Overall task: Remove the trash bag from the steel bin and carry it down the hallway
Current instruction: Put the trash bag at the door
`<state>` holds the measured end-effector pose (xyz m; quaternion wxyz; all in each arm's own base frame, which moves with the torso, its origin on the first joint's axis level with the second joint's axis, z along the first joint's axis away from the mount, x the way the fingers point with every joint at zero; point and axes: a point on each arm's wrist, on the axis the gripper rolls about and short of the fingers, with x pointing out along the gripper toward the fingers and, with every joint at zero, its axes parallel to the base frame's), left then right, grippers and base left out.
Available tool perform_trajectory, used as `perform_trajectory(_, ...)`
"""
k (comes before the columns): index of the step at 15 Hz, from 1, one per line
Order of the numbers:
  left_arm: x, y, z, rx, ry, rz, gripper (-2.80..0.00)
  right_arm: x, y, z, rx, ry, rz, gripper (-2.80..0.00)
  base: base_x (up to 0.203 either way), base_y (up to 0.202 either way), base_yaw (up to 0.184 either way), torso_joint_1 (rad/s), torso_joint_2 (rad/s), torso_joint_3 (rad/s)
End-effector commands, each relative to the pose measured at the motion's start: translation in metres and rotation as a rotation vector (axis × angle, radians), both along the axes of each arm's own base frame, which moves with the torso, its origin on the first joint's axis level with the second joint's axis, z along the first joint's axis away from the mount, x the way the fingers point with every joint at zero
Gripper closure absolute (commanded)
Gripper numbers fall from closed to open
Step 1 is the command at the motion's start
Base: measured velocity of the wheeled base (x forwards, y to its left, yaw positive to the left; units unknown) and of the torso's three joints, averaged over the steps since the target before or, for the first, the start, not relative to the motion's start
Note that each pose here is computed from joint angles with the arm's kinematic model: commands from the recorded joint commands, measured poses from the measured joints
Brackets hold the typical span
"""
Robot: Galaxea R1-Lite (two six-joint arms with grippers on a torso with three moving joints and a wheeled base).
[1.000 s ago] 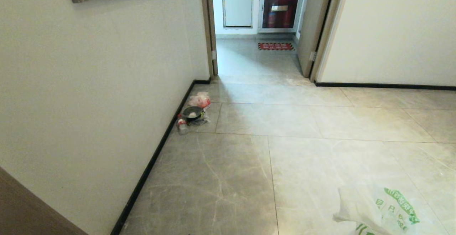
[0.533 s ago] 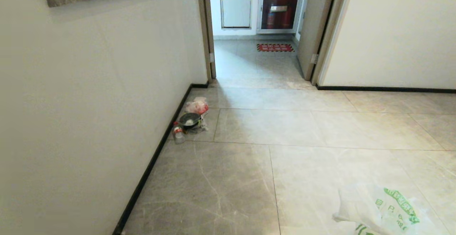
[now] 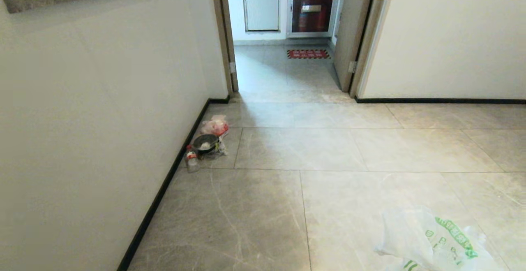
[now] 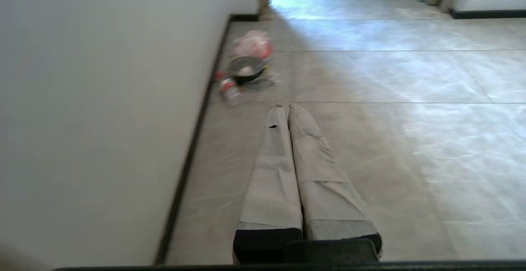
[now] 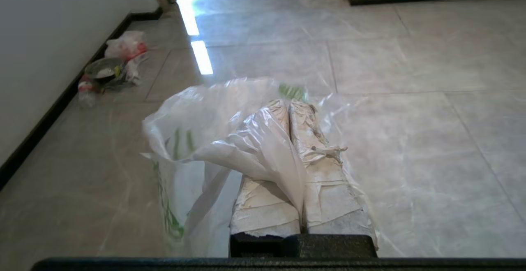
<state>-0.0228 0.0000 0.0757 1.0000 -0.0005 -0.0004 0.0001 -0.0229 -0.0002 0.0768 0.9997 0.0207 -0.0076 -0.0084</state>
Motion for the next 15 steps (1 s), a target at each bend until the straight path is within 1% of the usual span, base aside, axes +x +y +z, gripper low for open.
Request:
perform_trajectory(1, 0.0, 0.0, -0.0002, -0.003, 0.001, 0.0, 0.0, 0.0001, 0.0, -0.0004, 0.0, 0.001, -0.001, 0.0, 0.013, -0.079, -0.039, 0.001, 0.0, 0.001)
perform_trajectory(3, 0.0, 0.0, -0.0002, -0.002, 0.001, 0.0, 0.0, 0.0001, 0.0, -0.0004, 0.0, 0.001, -0.001, 0.0, 0.0, 0.0, 0.0, 0.0, 0.0, 0.0)
perform_trajectory(5, 0.0, 0.0, -0.0002, -0.001, 0.001, 0.0, 0.0, 0.0001, 0.0001, -0.0004, 0.0, 0.001, 0.0, 0.0, 0.093, -0.005, -0.006, 0.0, 0.0, 0.002)
perform_trajectory(15, 0.0, 0.0, -0.0002, -0.002, 0.001, 0.0, 0.0, 0.0001, 0.0, -0.0004, 0.0, 0.001, 0.0, 0.0, 0.185, 0.0, -0.003, 0.003, 0.0, 0.002)
